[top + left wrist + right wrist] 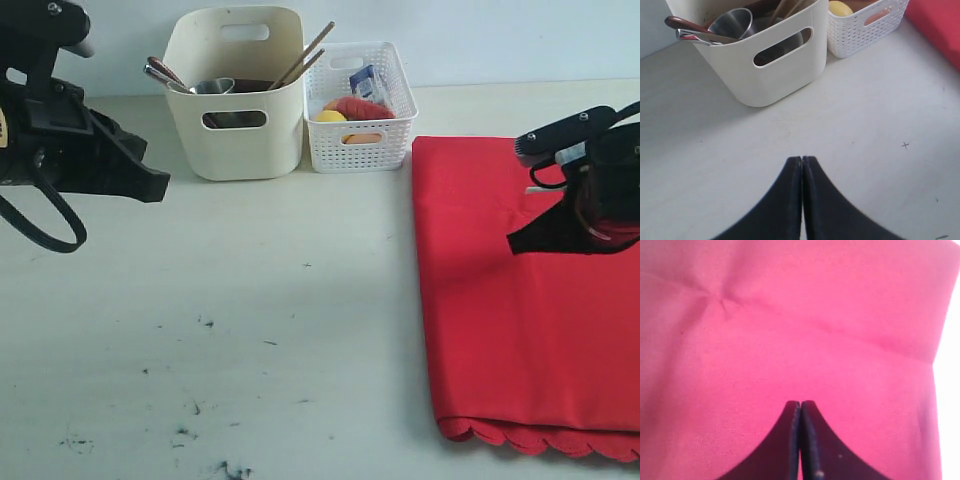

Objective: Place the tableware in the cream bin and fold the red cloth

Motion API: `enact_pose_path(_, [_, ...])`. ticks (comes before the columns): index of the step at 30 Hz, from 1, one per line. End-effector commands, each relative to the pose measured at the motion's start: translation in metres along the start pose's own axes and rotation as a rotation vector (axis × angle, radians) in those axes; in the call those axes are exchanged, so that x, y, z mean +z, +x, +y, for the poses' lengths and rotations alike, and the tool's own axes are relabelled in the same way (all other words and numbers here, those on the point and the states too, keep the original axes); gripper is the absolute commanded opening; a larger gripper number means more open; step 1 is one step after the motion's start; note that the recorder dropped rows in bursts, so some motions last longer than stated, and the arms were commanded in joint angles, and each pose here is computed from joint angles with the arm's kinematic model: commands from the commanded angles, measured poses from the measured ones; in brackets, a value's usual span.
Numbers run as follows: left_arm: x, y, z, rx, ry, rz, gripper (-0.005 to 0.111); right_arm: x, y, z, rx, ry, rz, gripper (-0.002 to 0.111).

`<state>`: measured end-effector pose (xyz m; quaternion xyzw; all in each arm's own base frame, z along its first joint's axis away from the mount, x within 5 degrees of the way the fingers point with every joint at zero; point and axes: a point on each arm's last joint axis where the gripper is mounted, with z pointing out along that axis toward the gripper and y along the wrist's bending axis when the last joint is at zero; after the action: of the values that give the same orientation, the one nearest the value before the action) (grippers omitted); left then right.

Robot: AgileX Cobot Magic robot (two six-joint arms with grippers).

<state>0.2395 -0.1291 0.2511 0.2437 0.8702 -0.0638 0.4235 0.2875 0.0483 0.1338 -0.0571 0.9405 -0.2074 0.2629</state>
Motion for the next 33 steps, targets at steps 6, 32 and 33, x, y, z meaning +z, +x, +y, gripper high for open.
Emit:
enact_pose_path(6, [-0.003, 0.001, 0.0, -0.023, -0.001, 0.008, 0.002, 0.049, 0.014, -0.012, 0.121, -0.203, 0.065, 0.0])
enact_pose_path(32, [-0.003, 0.002, 0.0, -0.025, -0.003, 0.021, 0.002, 0.044, -0.041, -0.039, 0.276, -0.184, -0.09, 0.0])
enact_pose_path(33, [-0.003, 0.003, 0.0, -0.025, -0.005, 0.026, 0.002, 0.043, -0.037, -0.045, 0.277, -0.127, -0.073, 0.0])
